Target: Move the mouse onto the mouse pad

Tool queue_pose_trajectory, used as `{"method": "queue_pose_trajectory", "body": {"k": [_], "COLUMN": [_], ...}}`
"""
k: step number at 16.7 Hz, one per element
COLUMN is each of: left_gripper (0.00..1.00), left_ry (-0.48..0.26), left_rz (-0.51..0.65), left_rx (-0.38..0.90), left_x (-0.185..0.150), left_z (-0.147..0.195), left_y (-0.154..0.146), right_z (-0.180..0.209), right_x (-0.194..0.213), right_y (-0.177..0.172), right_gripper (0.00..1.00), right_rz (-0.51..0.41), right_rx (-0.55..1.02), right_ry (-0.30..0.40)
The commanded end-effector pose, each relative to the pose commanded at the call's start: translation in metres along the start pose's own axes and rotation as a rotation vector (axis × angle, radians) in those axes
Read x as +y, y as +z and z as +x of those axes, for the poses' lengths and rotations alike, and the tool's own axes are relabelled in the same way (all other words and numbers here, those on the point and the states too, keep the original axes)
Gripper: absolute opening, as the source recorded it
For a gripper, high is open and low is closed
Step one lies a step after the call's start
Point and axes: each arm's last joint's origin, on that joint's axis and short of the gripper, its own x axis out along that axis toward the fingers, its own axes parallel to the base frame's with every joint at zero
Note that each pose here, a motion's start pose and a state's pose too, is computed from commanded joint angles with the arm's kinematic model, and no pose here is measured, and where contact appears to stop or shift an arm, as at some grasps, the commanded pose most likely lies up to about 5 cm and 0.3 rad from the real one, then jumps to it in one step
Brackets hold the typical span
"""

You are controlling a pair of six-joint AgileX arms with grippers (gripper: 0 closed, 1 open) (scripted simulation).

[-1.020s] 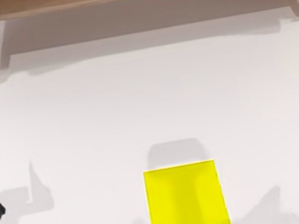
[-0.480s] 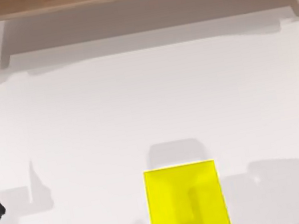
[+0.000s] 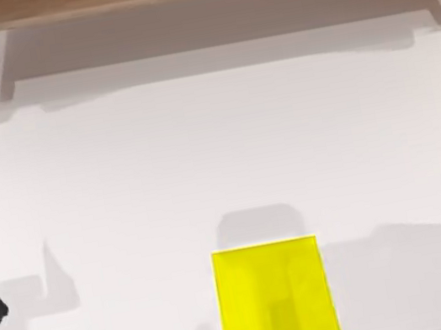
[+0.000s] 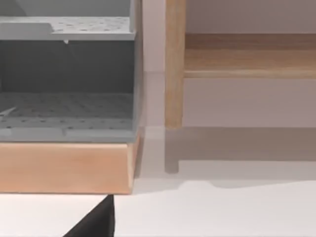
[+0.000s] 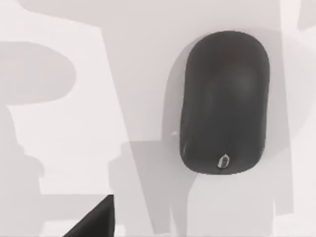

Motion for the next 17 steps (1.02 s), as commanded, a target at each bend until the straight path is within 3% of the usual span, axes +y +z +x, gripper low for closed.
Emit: {"method": "queue_pose_trajectory", "body": {"k": [4, 11, 17], "left_gripper": [1.0, 1.0, 1.0], "left_ry": [0.0, 0.0, 0.0], "left_rz": [0.0, 0.0, 0.0], "left_rx": [0.0, 0.0, 0.0], "left_x": [0.0, 0.0, 0.0], "left_z": [0.0, 0.0, 0.0], "left_y": [0.0, 0.0, 0.0], "right_z": [0.018, 0.091, 0.1], "right_x": [0.0, -0.001, -0.001], "right_y": [0.002, 0.003, 0.001], "right_gripper": [1.0, 1.0, 1.0], "right_rz": [0.005, 0.006, 0.006], "right_rx": [0.007, -0.004, 0.003], "right_ry": [-0.001, 0.001, -0.001]}}
